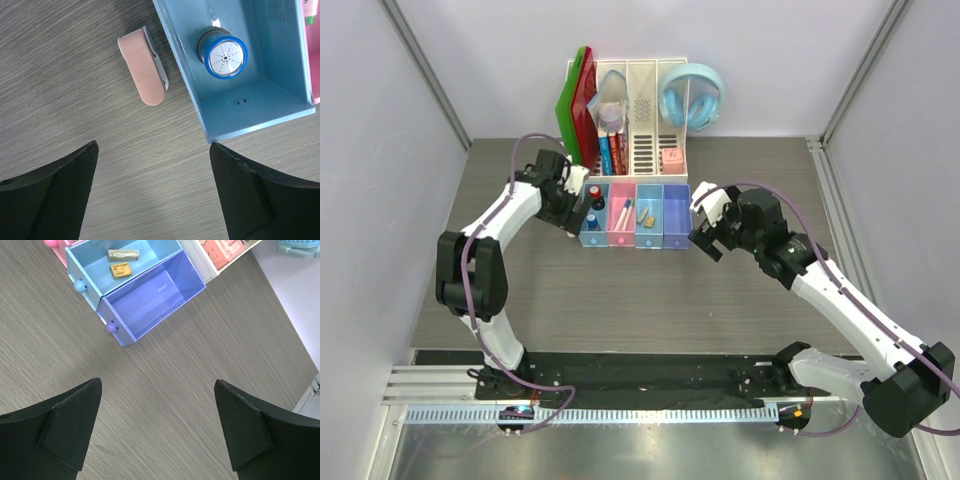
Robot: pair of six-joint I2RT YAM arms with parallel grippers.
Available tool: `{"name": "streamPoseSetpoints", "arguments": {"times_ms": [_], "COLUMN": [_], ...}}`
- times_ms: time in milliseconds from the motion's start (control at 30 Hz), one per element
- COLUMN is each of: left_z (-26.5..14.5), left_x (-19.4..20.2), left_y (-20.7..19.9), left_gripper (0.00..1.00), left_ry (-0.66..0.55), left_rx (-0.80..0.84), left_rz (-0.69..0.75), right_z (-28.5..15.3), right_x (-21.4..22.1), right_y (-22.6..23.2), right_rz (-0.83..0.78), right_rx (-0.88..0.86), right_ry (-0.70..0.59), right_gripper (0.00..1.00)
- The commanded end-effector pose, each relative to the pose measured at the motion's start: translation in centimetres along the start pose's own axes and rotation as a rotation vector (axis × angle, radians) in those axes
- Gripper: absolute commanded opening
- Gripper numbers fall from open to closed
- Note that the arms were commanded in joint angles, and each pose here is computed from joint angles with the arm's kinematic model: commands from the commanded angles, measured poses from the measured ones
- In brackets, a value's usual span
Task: Sort the stationery into containers
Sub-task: Pick up the stapler from the center of the board.
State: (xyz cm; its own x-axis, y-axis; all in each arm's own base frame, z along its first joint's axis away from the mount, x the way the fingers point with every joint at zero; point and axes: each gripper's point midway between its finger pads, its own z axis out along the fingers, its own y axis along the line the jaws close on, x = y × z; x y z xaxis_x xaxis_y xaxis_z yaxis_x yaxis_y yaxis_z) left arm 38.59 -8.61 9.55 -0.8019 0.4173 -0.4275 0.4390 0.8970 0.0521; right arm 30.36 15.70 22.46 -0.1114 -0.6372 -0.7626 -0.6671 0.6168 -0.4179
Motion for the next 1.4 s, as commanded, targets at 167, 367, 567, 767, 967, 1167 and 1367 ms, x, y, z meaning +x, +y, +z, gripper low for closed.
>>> {"name": "streamPoseSetpoints", "arguments": {"times_ms": [167, 367, 567, 767, 967, 1167, 1367], "left_z": [-1.2, -1.5, -1.2, 0.4, 2.2, 4.1, 5.2], "left_x": [-1.8, -1.9, -2.0, -2.0, -2.7, -2.3, -3.0], "left_y": [0.5, 1.3, 2.0, 1.2, 0.7, 2.2, 2.8], "left_gripper": [0.92, 0.93, 0.93, 0.93, 0.94, 0.95, 0.95], "left_ry": [-0.107, -0.13, -0.149, -0.138, -0.127, -0.082, -0.082], "left_rx": [0.01, -0.006, -0.005, 0.073, 0.127, 0.061, 0.047], "left_rz": [-0.036, -0.066, -0.108, -0.131, -0.14, -0.148, -0.155], "right_z": [0.9, 1.4, 1.6, 1.7, 1.5, 1.3, 1.4], "right_x": [-1.6, -1.6, -1.4, -1.6, -1.5, -1.4, -1.2], "right_y": [-1.2, -1.4, -2.2, -2.5, -2.7, -2.4, -2.1], "right_rz": [0.062, 0.078, 0.101, 0.129, 0.126, 0.128, 0.133], "right_rx": [0.006, 0.001, 0.014, 0.012, 0.023, 0.017, 0.009], "right_ry": [-0.041, -0.036, -0.028, -0.033, -0.032, -0.037, -0.033], "right_gripper": [1.0, 0.99, 1.0, 1.0, 1.0, 1.0, 1.0]}}
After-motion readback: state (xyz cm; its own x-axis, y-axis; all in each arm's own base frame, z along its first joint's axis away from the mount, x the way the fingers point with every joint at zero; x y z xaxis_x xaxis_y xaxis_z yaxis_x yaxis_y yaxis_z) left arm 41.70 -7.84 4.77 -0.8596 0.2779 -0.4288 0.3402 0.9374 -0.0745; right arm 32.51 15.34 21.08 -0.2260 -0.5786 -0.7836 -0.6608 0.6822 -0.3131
